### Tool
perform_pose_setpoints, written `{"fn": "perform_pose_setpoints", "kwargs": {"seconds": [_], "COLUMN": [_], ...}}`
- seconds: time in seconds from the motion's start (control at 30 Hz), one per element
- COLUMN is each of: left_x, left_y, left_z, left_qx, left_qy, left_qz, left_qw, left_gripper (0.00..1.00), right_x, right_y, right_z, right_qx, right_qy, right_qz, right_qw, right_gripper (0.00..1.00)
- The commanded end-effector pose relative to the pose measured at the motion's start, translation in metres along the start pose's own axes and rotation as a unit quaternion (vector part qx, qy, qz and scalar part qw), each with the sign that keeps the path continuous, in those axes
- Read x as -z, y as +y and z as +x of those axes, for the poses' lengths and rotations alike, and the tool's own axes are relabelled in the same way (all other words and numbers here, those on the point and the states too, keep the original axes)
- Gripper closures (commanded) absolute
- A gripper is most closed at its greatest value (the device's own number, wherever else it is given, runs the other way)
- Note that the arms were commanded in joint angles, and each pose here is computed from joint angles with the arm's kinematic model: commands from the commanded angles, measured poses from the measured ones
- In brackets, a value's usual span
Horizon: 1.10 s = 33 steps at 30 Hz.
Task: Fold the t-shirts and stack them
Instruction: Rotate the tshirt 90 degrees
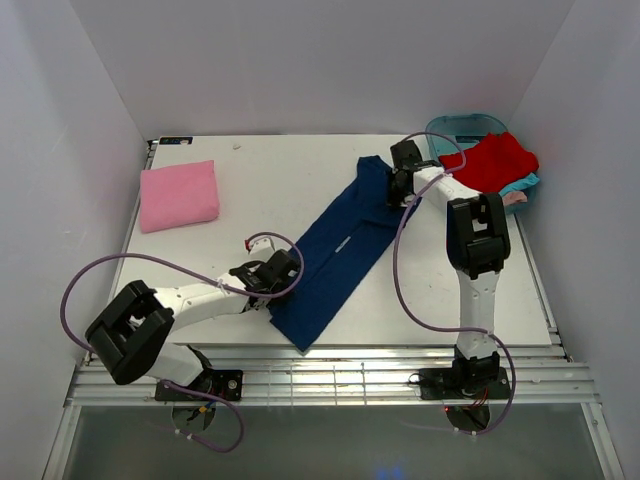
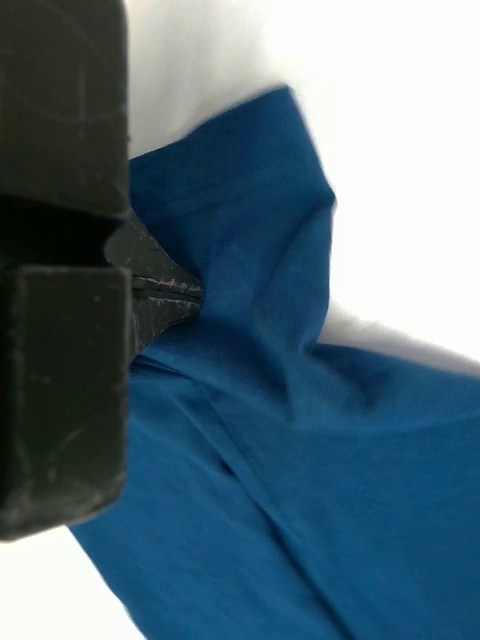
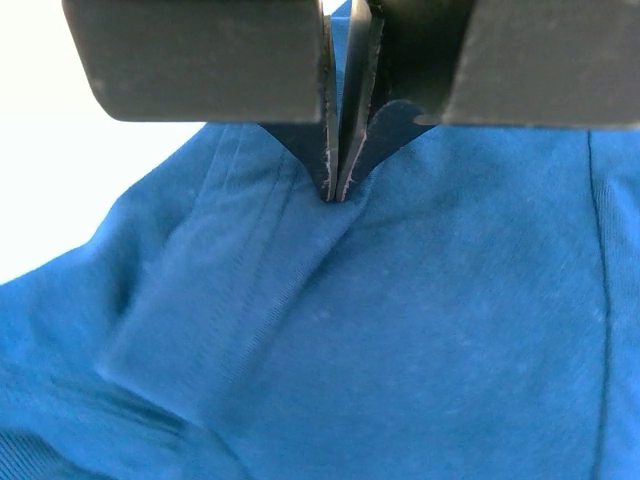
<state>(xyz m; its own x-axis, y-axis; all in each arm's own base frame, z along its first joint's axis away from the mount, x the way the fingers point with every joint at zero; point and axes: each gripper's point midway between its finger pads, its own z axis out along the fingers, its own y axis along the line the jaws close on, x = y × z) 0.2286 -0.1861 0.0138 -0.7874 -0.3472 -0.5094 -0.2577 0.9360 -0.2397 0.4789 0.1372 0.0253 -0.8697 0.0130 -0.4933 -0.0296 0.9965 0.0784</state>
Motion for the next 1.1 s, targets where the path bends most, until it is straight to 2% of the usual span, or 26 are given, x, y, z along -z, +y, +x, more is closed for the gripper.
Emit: {"fn": "perform_pose_setpoints", "kwargs": {"seconds": [0.0,0.13,0.37,0.63,0.8,0.93,1.03,1.07], "left_x": [0.022,0.04,0.052,0.051,0.055,0.063,0.077,0.078], "left_y": [0.073,0.066,0.038,-0.009,-0.021,-0.031,-0.05,-0.057], "left_z": [0.092,0.119,0.132,0.136,0.132,0.118,0.1,0.089], "left_qx": [-0.056,-0.074,-0.121,-0.157,-0.149,-0.13,-0.113,-0.107], "left_qy": [0.166,0.209,0.239,0.246,0.235,0.207,0.169,0.142], "left_qz": [-0.122,-0.12,-0.114,-0.083,-0.077,-0.063,-0.031,-0.022], "left_qw": [0.977,0.968,0.957,0.953,0.957,0.968,0.979,0.984], "left_gripper": [1.0,1.0,1.0,1.0,1.0,1.0,1.0,1.0], "right_x": [-0.026,-0.03,-0.045,-0.061,-0.063,-0.045,-0.006,0.027], "right_y": [-0.004,0.005,0.026,0.061,0.074,0.082,0.077,0.075], "right_z": [0.009,-0.014,-0.043,-0.07,-0.085,-0.113,-0.147,-0.167], "right_qx": [-0.004,-0.008,-0.016,-0.025,-0.022,-0.006,0.012,0.026], "right_qy": [0.03,0.015,-0.005,-0.034,-0.056,-0.105,-0.164,-0.202], "right_qz": [0.026,0.017,-0.022,-0.106,-0.135,-0.165,-0.156,-0.152], "right_qw": [0.999,1.0,1.0,0.994,0.989,0.981,0.974,0.967], "right_gripper": [0.92,0.92,0.92,0.92,0.92,0.91,0.79,0.78]}}
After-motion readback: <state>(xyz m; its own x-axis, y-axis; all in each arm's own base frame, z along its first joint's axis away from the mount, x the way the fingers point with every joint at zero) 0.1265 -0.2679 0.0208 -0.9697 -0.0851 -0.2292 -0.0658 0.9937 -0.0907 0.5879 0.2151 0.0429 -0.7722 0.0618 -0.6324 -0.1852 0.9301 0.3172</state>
